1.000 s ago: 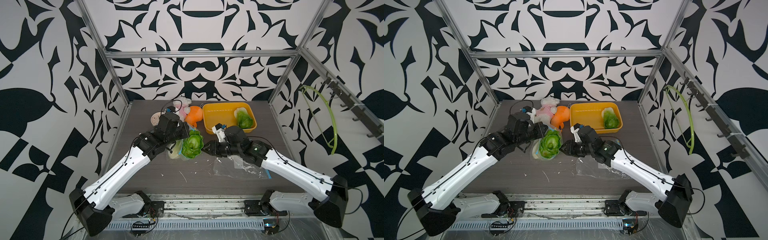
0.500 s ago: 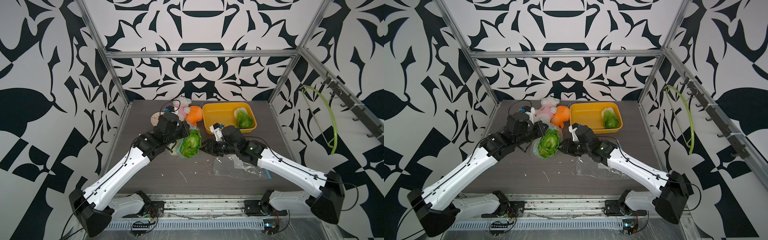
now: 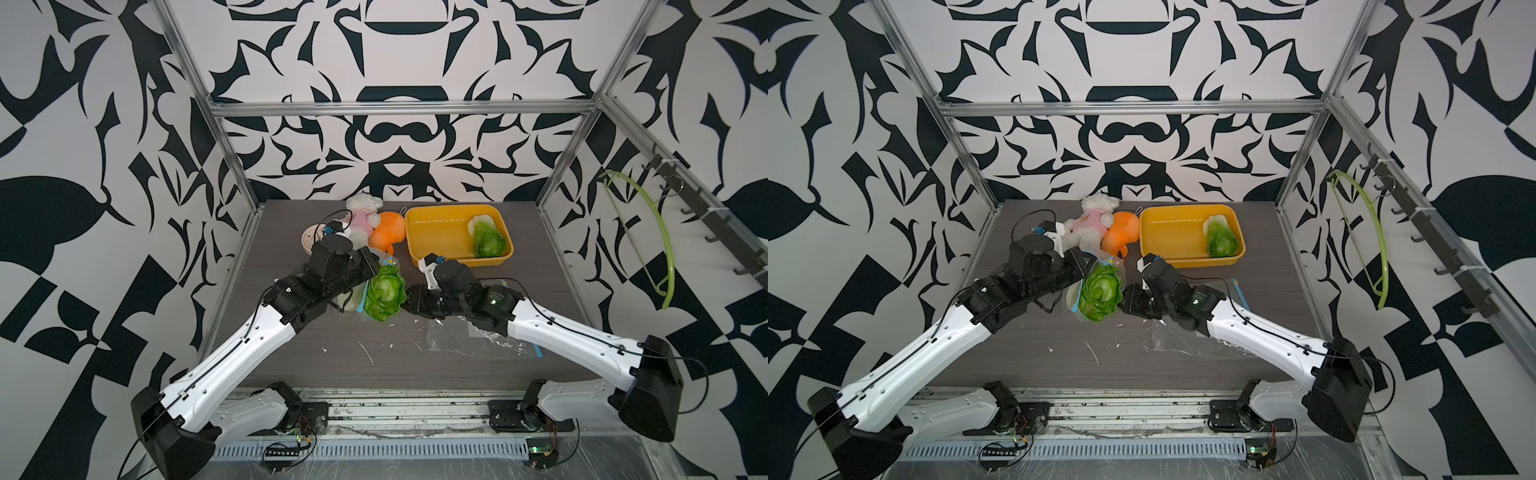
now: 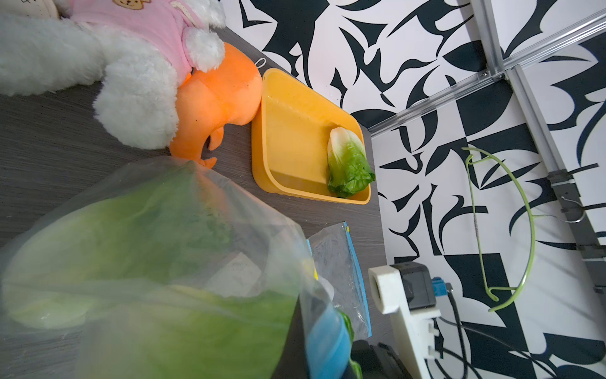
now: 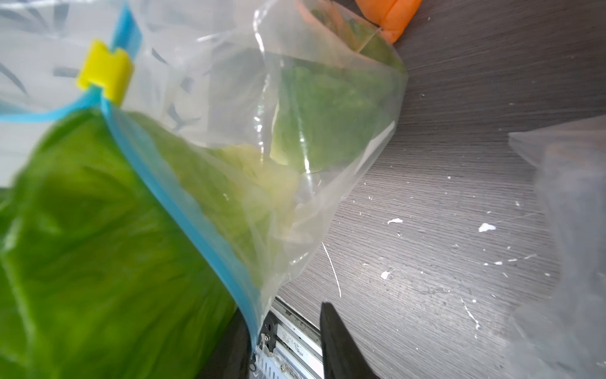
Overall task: Put the chinese cabbages into a zipper bag and zip it
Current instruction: Adjust the zipper food storage bag at the center of the board.
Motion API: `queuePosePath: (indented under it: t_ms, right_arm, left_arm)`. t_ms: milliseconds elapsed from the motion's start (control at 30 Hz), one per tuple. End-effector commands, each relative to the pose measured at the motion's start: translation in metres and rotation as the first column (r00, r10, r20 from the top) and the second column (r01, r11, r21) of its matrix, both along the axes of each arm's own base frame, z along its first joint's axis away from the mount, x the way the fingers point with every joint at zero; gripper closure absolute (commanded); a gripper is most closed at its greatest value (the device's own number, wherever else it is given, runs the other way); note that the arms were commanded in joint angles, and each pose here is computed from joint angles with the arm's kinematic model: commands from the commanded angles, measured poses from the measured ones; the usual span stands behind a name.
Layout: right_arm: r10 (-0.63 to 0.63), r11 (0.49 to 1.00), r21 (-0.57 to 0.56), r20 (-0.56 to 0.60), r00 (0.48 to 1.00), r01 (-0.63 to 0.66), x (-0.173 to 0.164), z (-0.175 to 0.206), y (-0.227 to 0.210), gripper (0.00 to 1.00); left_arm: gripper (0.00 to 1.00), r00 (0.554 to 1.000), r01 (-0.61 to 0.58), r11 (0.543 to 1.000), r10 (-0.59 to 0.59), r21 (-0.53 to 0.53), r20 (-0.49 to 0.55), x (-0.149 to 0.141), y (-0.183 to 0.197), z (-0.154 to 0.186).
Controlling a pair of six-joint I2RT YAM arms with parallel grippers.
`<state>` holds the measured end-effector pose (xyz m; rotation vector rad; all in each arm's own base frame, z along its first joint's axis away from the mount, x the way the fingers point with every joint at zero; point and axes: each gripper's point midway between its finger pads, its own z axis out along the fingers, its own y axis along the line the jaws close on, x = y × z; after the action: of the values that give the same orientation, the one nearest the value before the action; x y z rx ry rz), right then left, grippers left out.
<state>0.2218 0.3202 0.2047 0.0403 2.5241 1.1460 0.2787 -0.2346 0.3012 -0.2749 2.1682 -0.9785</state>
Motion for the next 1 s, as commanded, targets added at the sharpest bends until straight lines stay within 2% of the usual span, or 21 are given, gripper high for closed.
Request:
queuePosePath:
  t_ms: [0,167,367,633,833,967]
  right_arm:
    - [-0.024,1.000,0.015,0.073,0.997,0.023,0.009,0.021,0.005,0.68]
    - [-0.018,1.000,-0.015,0.078,0.997,0.019,0.013,0.010,0.009,0.84]
    - [-0.044,0.999,0.001,0.131,0.990,0.045,0.018,0.024,0.005,1.00]
    - [-0.021,0.998,-0.052,0.273,0.962,0.037,0.019,0.082,-0.014,1.00]
    - [0.043,0.991,-0.131,0.376,0.926,0.007,0.020,0.144,-0.022,1.00]
    - [0.096,0.976,-0.218,0.412,0.906,-0.004,0.024,0.164,-0.027,1.00]
  left_arm:
    - [1.00,0.998,-0.003,0.996,0.009,-0.090,0.061,0.000,-0.002,0.027]
    - [1.00,0.998,-0.012,0.994,0.020,-0.112,0.063,0.000,-0.001,0.028]
    - [1.00,0.997,-0.020,0.995,0.026,-0.095,0.066,-0.002,0.004,0.026]
    - [1.00,0.993,-0.067,0.997,0.064,0.029,0.101,-0.004,0.026,0.033]
    - [1.00,0.990,-0.057,0.998,0.051,0.040,0.134,-0.008,0.029,0.053]
    - [1.00,0.992,-0.021,1.000,0.021,-0.001,0.124,-0.008,0.019,0.062]
